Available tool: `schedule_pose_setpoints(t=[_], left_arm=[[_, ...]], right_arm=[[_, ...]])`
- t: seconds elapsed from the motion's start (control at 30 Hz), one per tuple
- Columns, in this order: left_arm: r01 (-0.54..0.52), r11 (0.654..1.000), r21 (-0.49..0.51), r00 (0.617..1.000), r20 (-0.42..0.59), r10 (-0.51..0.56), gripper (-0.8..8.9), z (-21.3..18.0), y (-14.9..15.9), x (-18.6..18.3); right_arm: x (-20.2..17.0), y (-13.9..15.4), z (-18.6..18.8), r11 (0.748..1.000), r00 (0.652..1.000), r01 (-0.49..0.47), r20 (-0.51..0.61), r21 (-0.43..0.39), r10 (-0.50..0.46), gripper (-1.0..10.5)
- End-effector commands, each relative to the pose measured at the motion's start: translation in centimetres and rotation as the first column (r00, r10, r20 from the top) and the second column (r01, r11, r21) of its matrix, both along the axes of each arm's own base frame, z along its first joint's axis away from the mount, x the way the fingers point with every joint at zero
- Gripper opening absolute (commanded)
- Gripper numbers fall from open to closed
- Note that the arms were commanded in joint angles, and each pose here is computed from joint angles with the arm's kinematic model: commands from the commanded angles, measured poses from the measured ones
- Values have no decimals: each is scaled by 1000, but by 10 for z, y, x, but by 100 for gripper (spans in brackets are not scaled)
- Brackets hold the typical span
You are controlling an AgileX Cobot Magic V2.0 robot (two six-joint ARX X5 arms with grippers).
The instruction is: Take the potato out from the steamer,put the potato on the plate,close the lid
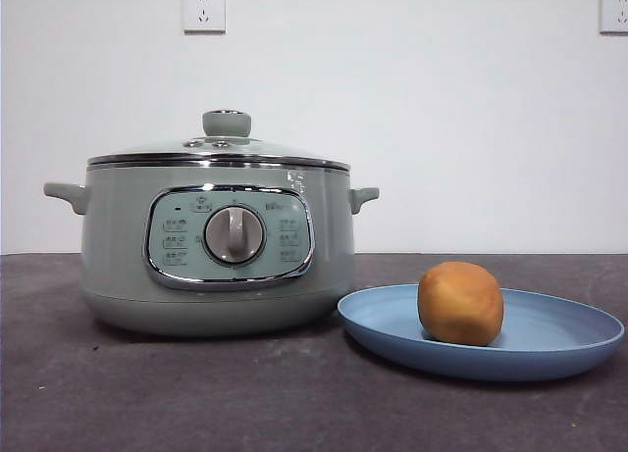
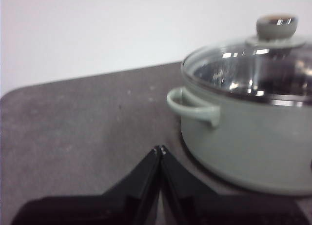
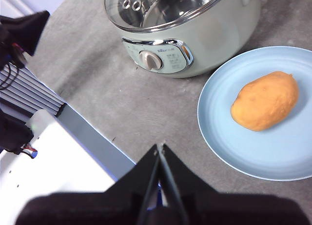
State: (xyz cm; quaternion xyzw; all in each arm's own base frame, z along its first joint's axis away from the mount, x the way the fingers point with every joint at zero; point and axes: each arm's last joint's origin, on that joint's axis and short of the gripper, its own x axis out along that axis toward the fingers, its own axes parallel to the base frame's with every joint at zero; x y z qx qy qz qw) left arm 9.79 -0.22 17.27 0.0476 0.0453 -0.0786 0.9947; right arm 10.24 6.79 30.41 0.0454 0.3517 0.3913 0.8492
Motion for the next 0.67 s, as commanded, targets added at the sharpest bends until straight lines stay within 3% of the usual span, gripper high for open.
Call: schedule_pose_setpoints(t=[0.03, 0.67], left_arm=[[-14, 1000, -12, 1000, 2, 14, -4, -7, 1, 0], [-29, 999, -31, 997, -77, 27, -4, -25, 1, -2]], right_arm=[[0, 0, -1, 1000, 1000, 4, -3, 1, -4, 0], [0, 0, -1, 1000, 1000, 4, -3, 1, -4, 0]])
